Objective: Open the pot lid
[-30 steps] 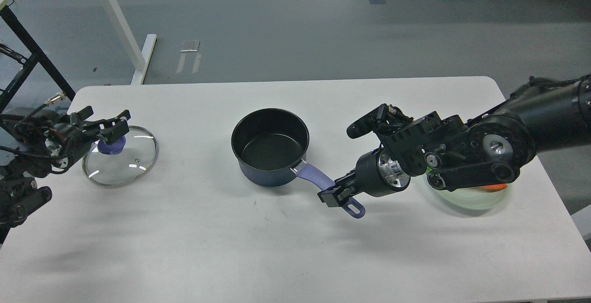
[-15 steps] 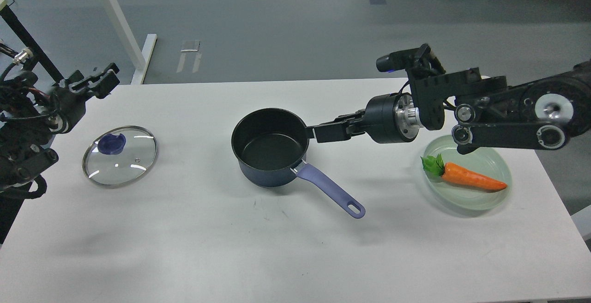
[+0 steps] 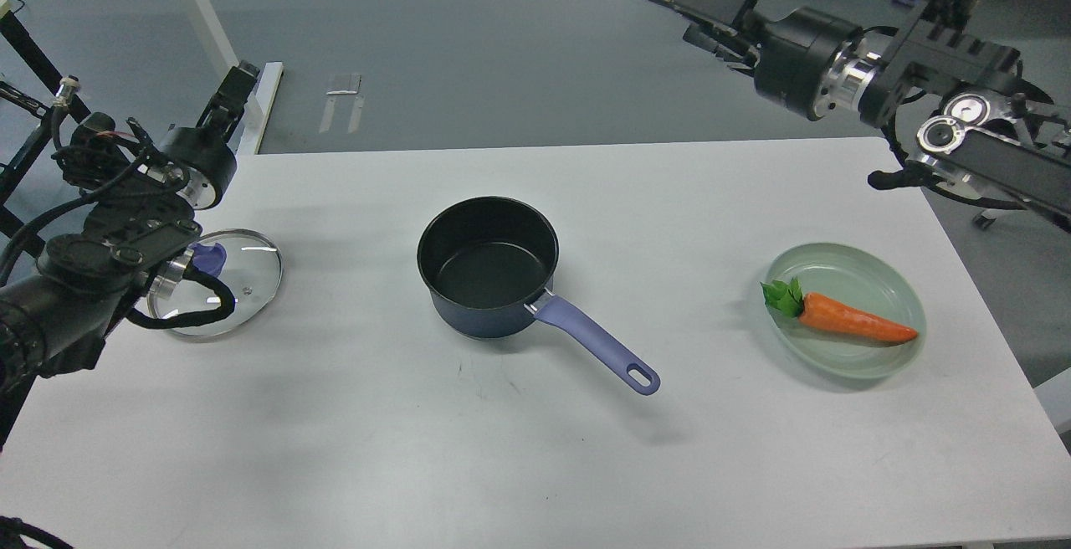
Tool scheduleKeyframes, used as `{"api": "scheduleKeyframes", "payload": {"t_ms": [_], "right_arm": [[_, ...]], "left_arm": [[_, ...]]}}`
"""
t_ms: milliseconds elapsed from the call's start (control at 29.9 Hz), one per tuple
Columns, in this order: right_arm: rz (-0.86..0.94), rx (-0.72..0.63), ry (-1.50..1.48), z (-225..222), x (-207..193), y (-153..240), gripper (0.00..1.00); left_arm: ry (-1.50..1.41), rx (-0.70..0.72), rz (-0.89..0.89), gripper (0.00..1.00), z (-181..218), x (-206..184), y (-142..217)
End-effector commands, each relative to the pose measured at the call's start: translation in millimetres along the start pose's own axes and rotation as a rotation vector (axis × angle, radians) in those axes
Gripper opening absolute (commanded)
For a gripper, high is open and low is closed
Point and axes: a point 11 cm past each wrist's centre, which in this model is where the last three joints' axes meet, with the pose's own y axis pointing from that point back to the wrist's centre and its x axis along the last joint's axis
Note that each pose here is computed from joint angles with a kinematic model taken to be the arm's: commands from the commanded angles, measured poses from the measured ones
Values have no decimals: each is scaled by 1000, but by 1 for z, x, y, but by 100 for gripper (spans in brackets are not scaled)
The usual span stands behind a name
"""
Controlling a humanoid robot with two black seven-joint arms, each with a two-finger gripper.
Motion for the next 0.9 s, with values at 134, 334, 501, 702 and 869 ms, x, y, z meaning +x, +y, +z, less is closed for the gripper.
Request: {"api": "scheduleKeyframes", "payload": {"t_ms": [134,334,501,702,869], "right_arm": [[260,11,-366,40,38,27,99],[377,12,-687,66,43,37,99],[477,-3,-889,94,46,42,99],[647,62,-1158,130,31,35,99],[720,110,-1335,156,17,34,99]], "left_arm": [[363,-47,52,99,20,10,-9],[632,-66,-3,99,26,-7,-10],[797,-62,36,99,26,-7,-11],[917,-95,15,99,34,-11,-13],[986,-122,-9,100,42,-16,-13]]}}
